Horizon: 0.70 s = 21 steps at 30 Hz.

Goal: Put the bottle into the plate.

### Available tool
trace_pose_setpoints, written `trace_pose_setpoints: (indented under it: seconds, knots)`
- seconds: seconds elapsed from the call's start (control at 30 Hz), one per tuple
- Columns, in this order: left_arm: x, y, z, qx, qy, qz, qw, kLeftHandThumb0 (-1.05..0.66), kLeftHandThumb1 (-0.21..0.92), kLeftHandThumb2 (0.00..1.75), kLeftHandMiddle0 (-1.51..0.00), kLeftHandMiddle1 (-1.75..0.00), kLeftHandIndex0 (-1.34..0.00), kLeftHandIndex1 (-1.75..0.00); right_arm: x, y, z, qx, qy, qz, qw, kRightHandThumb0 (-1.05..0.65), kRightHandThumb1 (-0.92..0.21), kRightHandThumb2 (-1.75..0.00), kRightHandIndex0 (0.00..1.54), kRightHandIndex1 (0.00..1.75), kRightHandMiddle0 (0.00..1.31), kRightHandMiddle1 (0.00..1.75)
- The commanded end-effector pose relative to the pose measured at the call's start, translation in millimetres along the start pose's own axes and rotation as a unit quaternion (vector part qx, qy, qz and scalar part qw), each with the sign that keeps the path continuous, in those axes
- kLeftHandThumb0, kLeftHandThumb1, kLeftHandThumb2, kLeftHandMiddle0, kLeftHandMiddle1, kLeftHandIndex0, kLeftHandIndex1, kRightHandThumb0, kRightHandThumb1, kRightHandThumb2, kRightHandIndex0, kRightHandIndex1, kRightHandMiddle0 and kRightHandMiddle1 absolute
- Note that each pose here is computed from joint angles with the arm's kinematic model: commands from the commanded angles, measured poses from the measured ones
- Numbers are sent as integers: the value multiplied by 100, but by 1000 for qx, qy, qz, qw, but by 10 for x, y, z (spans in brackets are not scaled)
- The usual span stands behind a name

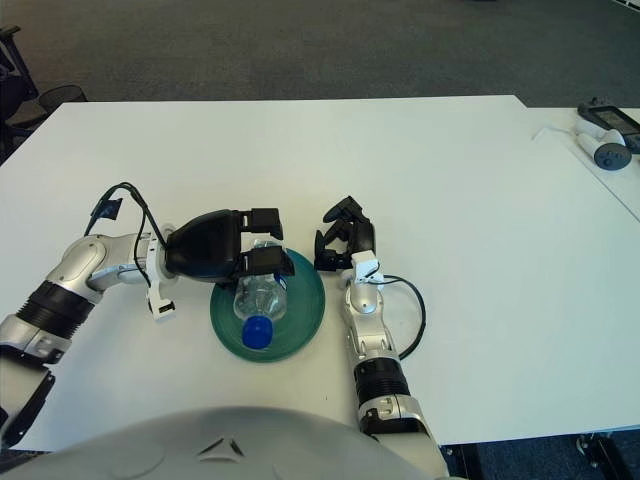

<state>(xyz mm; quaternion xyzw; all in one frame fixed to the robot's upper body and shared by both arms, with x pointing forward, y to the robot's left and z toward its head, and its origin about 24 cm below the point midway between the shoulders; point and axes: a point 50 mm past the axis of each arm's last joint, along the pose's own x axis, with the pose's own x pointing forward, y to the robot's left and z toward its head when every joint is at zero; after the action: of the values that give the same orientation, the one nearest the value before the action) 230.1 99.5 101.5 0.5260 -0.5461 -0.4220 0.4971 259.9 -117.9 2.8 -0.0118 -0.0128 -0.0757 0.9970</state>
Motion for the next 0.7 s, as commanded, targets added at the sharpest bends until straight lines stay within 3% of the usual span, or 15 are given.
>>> trace_pose_setpoints:
  seconds: [0.0, 0.2, 0.67]
  knots:
    - [-2, 44, -41, 29, -9, -13, 999, -103, 92, 67, -3, -9, 0, -17, -117, -53, -224, -24, 65, -15, 998, 0, -4, -164, 80, 175, 61, 175]
    - [-16, 71, -59, 60, -10, -32, 998, -105, 92, 60, 0, -1, 0, -3, -106, -43, -210, -32, 61, -19, 997, 0, -2, -165, 81, 175, 62, 175]
    - [7, 97, -77, 94, -16, -38, 995, -103, 92, 43, 0, 0, 0, 0, -125, -36, -200, -33, 70, -23, 997, 0, -2, -166, 81, 175, 63, 175]
